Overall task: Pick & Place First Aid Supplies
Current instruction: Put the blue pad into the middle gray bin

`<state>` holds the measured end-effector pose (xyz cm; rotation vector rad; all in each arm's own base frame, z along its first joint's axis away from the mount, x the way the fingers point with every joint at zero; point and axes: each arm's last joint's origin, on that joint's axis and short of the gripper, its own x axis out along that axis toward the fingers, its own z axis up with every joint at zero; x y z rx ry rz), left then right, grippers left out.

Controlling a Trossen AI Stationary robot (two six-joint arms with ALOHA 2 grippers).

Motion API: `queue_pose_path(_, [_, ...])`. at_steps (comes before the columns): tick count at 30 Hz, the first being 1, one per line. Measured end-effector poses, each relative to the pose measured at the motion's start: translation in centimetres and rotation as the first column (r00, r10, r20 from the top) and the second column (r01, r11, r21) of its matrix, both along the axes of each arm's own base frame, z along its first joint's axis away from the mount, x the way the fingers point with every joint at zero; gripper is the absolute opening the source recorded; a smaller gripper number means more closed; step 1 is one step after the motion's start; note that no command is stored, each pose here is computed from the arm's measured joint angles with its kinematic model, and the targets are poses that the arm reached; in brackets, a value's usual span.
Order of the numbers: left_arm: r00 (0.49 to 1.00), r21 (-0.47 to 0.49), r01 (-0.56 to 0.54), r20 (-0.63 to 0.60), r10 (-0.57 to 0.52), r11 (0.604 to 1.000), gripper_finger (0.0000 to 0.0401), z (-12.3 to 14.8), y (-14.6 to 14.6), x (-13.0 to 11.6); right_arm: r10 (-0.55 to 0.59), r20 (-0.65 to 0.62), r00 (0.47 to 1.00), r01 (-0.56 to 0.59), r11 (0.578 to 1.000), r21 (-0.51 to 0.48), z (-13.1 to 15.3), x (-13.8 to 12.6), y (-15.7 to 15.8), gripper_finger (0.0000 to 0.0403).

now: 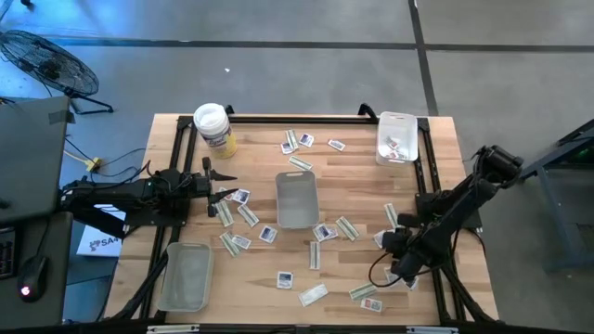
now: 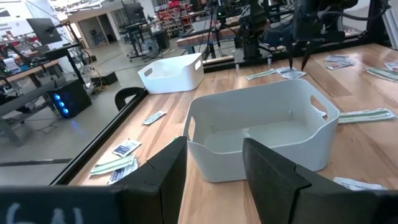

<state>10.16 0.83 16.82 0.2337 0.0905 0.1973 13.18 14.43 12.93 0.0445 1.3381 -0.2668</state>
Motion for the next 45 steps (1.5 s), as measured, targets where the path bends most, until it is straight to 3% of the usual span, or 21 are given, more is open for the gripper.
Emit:
queue_pose_path(5, [1.0,0.0,0.0,0.0,0.0,1.0,0.0154,0.0,0.0,0.0,-0.061,-0.018,0.998,0.061,0.998,0.017,-0.9,-0.6,-0.8,0.0111])
queue_pose_path(16, [1.0,0.0,0.003,0.0,-0.003,1.0,0.0154,0.0,0.0,0.0,-0.076,-0.015,0.997,0.076,0.997,0.013,-1.0,-0.6,-0.8,0.0013])
queue_pose_path(20, [1.0,0.0,0.003,-0.001,-0.003,1.0,0.0154,0.0,0.0,0.0,-0.081,-0.021,0.996,0.082,0.996,0.02,-0.8,-0.7,-0.9,0.0005])
queue_pose_path(31, [1.0,0.0,0.004,-0.001,-0.004,1.0,0.0154,0.0,0.0,0.0,-0.1,-0.099,0.99,0.107,0.992,0.065,4.5,0.2,0.4,0.0001])
queue_pose_path(34, [1.0,0.0,0.005,-0.001,-0.005,1.0,0.0154,0.0,0.0,0.0,-0.097,-0.003,0.995,0.097,0.993,0.069,6.3,1.8,0.6,0.0001])
queue_pose_path(37, [1.0,0.0,0.005,0.0,-0.005,1.0,0.0154,0.0,0.0,0.0,-0.028,0.169,0.985,0.028,1.0,0.002,7.9,4.1,0.1,0.0001])
queue_pose_path(41, [1.0,0.0,0.005,-0.001,-0.005,1.0,0.0154,0.0,0.0,0.0,0.055,0.428,0.902,-0.022,0.996,-0.083,10.4,8.5,-1.1,0.0001])
queue_pose_path(45, [1.0,0.0,0.005,0.0,-0.005,1.0,0.0154,0.0,0.0,0.0,0.128,0.586,0.8,-0.05,0.988,-0.148,11.8,13.1,-3.3,0.0])
